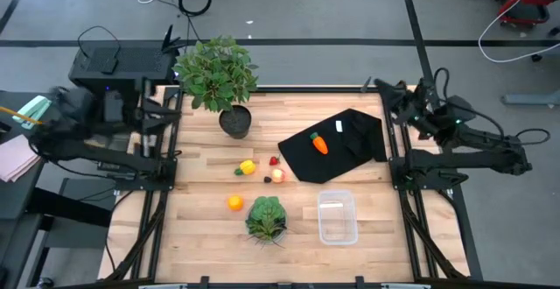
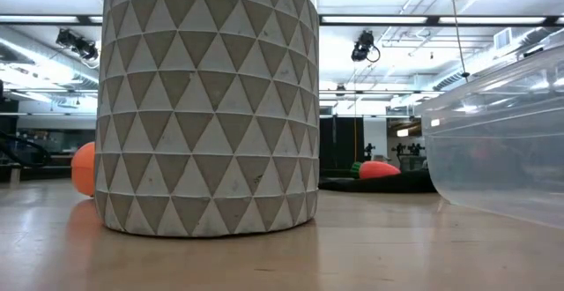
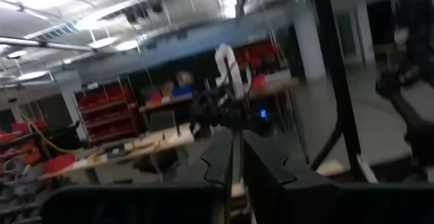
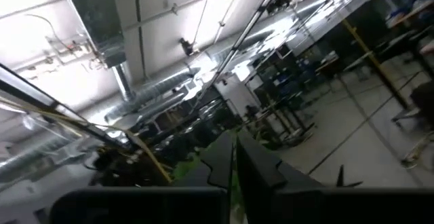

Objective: Pick and placing Produce into tupperware
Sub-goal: Put the carrot into the transparent bin

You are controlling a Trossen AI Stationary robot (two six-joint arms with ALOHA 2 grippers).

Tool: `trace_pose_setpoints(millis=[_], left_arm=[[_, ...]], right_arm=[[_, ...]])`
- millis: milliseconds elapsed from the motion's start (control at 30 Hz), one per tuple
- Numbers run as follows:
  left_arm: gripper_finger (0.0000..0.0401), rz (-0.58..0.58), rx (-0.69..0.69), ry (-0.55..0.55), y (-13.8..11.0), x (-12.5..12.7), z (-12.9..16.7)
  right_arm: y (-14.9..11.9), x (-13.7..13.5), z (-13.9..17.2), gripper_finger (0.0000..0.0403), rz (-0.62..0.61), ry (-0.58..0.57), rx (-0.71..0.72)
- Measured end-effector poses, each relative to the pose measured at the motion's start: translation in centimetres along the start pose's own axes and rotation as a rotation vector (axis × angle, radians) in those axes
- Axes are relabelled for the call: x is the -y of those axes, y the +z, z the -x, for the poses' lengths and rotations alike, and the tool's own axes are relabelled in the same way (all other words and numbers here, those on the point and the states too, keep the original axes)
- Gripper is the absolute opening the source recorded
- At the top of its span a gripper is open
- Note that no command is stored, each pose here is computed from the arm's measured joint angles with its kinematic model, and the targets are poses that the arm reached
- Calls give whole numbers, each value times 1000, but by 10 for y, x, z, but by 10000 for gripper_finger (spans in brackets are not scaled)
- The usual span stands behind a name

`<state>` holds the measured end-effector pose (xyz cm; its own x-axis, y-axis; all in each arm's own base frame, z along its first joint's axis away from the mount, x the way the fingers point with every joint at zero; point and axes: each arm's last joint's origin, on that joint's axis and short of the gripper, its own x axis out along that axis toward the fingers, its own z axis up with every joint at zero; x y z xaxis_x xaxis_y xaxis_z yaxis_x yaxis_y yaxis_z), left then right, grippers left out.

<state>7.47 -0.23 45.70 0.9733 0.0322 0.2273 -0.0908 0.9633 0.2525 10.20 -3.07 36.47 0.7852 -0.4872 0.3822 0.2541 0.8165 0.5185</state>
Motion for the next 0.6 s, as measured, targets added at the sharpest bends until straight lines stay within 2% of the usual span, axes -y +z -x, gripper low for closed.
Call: trace_pose_setpoints(millis=[100,200,300,400,600], left_arm=[[49,-52,-95,-30,28,-8,0],[52,-71,-218,-70,40,-12,-2],[50,-56,-386,-114,34,-9,-11],[43,4,-519,-85,21,-5,-24],[27,103,-596,-74,5,11,-65]], right_arm=[[9,-2,0,27,29,-38,-25],[11,-1,0,27,22,-67,-58],[8,1,0,27,14,-83,-83],[4,3,-1,27,28,-126,-101],[2,13,-4,27,89,-248,-94]])
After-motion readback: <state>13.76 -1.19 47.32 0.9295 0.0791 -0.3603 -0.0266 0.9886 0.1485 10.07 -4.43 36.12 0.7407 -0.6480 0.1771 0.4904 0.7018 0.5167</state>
